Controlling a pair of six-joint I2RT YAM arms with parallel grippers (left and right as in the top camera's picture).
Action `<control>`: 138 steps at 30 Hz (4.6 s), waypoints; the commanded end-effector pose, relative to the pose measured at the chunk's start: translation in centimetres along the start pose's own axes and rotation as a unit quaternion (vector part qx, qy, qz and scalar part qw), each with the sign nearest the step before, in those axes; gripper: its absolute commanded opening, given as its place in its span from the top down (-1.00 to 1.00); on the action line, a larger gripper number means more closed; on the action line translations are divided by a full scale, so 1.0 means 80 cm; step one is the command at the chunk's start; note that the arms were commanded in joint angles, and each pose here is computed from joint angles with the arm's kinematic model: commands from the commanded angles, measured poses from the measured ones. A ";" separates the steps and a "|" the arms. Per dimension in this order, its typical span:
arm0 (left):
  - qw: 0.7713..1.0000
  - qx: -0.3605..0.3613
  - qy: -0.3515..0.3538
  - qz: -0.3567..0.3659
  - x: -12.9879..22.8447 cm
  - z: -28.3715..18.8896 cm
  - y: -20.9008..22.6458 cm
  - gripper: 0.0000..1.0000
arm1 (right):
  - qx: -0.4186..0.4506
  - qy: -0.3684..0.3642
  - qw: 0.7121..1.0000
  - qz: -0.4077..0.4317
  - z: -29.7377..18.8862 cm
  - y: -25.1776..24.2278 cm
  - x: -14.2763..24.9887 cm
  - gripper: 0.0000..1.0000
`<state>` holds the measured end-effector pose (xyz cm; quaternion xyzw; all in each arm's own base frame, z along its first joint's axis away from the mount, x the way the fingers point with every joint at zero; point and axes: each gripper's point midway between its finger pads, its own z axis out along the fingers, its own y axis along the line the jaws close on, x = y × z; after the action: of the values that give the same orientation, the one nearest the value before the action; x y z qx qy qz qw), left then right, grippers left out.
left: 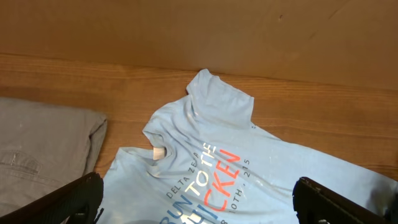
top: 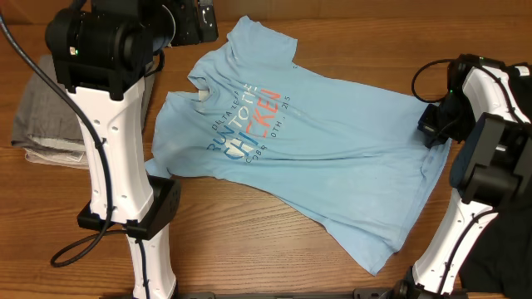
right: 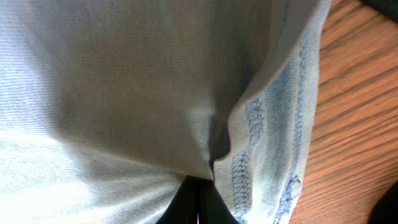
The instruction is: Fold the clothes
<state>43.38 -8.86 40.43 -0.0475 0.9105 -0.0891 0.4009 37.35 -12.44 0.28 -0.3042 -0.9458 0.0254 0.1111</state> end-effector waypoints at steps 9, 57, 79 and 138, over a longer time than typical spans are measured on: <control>1.000 0.006 0.001 0.010 0.001 0.001 -0.003 -1.00 | 0.032 0.006 0.999 0.011 -0.010 -0.028 -0.001 0.90; 1.000 0.006 0.001 0.010 0.001 0.001 -0.003 -1.00 | -0.041 0.011 0.999 0.013 -0.080 -0.005 0.089 0.92; 1.000 0.006 0.001 0.010 0.001 0.001 -0.003 -1.00 | -0.002 -0.005 0.999 0.041 0.012 -0.050 0.076 0.92; 1.000 0.006 0.001 0.010 0.001 0.001 -0.003 -1.00 | -0.063 -0.077 0.993 0.060 -0.007 -0.063 0.031 0.92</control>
<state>43.38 -8.86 40.42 -0.0475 0.9106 -0.0891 0.4007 31.80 -13.97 0.70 -0.3596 -0.9325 -0.0143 0.0297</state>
